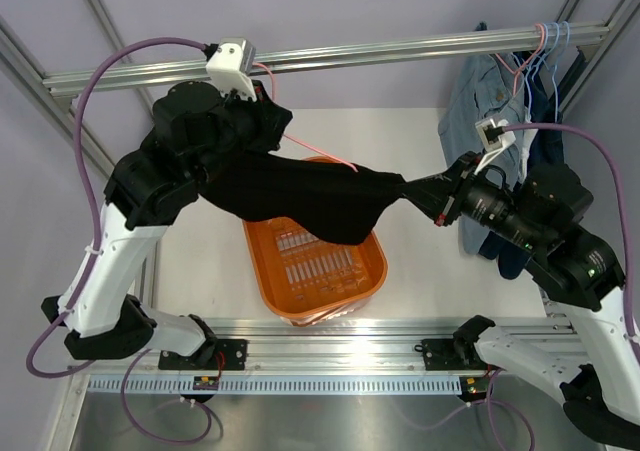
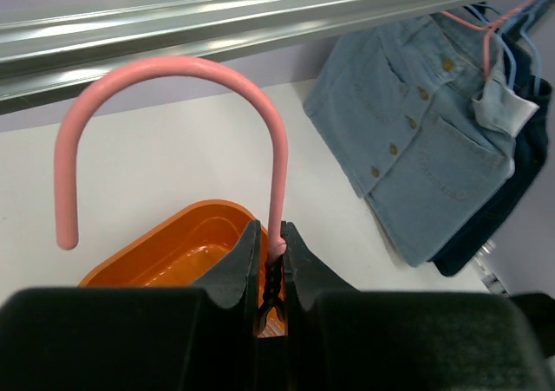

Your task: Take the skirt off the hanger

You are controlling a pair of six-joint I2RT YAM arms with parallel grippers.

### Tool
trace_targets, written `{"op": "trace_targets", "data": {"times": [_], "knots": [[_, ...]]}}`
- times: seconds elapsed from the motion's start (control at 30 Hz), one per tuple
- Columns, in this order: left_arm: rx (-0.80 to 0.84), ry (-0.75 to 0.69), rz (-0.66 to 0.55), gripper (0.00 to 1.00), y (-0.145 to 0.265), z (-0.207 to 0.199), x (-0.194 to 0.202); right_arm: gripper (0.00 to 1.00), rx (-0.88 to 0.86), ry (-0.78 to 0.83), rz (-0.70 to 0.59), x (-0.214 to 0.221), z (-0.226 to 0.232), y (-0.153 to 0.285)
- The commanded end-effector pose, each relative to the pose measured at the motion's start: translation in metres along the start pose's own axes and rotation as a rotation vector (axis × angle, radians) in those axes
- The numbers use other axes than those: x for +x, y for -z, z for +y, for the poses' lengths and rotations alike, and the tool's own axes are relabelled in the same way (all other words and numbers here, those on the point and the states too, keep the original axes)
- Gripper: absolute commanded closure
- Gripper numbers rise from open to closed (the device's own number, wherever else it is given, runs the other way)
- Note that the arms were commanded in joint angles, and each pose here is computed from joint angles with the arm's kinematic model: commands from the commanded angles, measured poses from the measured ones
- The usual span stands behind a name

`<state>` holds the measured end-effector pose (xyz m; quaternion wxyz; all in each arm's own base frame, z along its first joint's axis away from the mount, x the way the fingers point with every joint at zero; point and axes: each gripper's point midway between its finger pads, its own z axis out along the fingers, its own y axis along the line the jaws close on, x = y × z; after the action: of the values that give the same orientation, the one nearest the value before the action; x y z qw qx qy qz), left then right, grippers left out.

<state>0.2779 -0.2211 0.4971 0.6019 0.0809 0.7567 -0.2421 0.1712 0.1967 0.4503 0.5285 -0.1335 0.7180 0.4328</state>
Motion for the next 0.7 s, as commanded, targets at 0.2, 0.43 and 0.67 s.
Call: {"op": "trace_targets", "data": {"times": [0.2, 0.43, 0.67], "knots": [[-0.204, 0.022, -0.318, 1.0, 0.097, 0.07, -0.071, 1.0, 0.263, 0.066, -0.052, 0.005, -0.043, 0.05], [-0.15, 0.038, -0.346, 1.0, 0.129, 0.072, -0.059, 1.0, 0.274, 0.091, -0.058, -0.01, -0.039, 0.049], [-0.038, 0.039, -0.371, 1.0, 0.153, 0.057, -0.065, 1.0, 0.239, 0.086, -0.043, -0.002, -0.04, 0.033]]}}
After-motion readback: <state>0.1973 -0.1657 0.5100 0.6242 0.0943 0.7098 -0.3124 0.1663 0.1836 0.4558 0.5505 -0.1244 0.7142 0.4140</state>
